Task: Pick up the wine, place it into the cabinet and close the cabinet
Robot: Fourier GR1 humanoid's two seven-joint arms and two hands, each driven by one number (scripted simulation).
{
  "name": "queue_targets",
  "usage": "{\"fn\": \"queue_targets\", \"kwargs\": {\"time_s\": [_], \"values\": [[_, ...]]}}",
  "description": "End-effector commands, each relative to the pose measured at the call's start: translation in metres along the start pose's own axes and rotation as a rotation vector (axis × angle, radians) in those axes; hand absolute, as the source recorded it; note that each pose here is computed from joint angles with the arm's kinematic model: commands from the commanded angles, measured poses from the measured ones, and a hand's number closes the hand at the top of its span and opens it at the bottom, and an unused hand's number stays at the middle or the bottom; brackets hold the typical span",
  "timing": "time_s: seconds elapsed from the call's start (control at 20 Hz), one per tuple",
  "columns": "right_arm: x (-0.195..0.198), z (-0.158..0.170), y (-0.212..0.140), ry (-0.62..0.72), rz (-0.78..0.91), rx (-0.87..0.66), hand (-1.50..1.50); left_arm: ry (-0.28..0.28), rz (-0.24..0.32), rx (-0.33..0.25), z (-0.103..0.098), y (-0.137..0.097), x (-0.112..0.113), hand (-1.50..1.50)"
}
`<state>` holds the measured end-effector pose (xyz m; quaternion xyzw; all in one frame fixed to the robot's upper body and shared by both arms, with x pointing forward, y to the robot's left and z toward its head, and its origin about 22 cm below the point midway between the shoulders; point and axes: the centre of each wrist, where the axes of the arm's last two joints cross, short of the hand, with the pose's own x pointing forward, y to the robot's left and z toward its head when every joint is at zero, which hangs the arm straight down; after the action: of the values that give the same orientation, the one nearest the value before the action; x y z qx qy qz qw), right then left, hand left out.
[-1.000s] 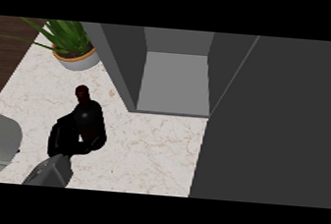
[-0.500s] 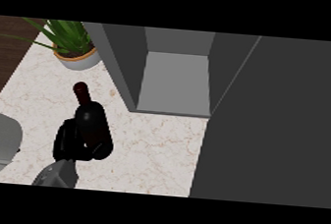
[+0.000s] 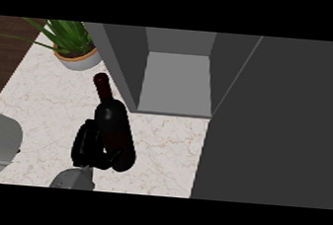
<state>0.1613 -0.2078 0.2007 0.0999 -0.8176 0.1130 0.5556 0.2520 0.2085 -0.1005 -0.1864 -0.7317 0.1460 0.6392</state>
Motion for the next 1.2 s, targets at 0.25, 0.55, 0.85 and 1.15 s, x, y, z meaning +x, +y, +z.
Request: {"fn": "queue_targets", "kwargs": {"time_s": [0.25, 0.55, 0.85, 1.15], "values": [[0.015, 0.017, -0.007, -0.019, -0.019, -0.002, -1.5, 0.039, 0.031, 0.012, 0.011, -0.068, 0.007, 1.5], [0.003, 0.01, -0.003, -0.004, -0.016, 0.024, -1.5, 0.051, 0.024, 0.073, 0.011, -0.093, -0.01, 1.5], [-0.002, 0.007, -0.004, 0.006, -0.025, 0.039, -1.5, 0.085, 0.009, 0.115, -0.001, -0.095, -0.029, 1.5], [-0.006, 0.005, -0.009, 0.001, -0.015, 0.023, -1.5, 0.075, 0.027, 0.104, -0.014, -0.09, -0.04, 1.5]]}}
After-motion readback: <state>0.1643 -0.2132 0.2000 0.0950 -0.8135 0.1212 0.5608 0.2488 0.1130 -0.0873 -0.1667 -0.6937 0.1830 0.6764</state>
